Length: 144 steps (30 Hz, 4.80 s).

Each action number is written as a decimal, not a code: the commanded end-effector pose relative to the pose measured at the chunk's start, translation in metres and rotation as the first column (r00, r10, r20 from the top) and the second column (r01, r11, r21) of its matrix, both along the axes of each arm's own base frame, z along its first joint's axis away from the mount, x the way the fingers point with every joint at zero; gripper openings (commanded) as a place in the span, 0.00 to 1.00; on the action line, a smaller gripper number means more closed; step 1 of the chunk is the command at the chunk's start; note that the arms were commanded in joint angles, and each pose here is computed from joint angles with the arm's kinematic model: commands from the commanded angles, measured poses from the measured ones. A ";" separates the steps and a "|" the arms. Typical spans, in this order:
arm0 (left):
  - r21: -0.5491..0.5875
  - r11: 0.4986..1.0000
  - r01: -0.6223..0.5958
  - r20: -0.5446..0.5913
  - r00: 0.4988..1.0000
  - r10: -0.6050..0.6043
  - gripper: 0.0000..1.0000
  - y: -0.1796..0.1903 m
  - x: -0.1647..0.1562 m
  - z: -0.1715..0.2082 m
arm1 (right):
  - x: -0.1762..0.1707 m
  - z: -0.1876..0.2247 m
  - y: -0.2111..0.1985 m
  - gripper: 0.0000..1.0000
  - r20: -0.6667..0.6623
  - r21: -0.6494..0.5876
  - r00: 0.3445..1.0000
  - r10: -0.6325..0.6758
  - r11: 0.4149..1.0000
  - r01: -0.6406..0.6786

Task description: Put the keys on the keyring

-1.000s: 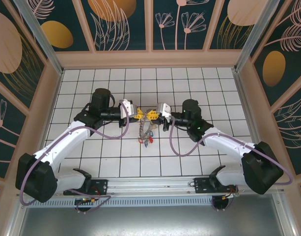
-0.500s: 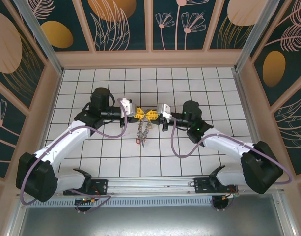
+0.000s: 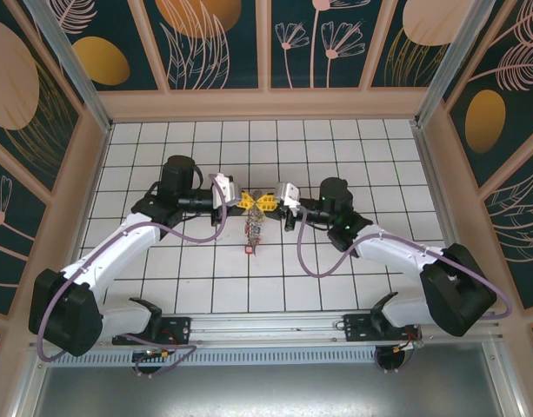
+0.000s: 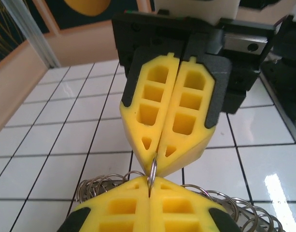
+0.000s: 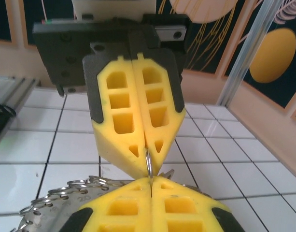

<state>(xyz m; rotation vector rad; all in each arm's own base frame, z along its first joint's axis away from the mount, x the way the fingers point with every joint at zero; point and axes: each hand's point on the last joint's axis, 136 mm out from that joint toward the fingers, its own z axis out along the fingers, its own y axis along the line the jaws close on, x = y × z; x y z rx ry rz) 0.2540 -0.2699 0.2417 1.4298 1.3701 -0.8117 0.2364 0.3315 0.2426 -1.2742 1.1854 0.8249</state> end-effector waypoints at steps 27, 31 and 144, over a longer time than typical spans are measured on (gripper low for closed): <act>0.193 0.981 -0.034 0.097 0.995 0.015 0.00 0.006 0.008 -0.010 | 0.004 -0.014 0.016 0.26 0.013 -0.220 0.993 0.114 0.970 -0.108; 0.210 0.977 -0.040 0.093 0.995 0.021 0.00 0.004 0.009 -0.015 | 0.003 -0.011 0.019 0.25 0.015 -0.210 0.992 0.122 0.971 -0.116; -0.080 0.996 -0.046 0.001 0.999 0.046 0.15 0.003 -0.007 -0.014 | -0.008 0.049 0.010 0.00 0.088 0.091 0.996 0.032 0.995 -0.040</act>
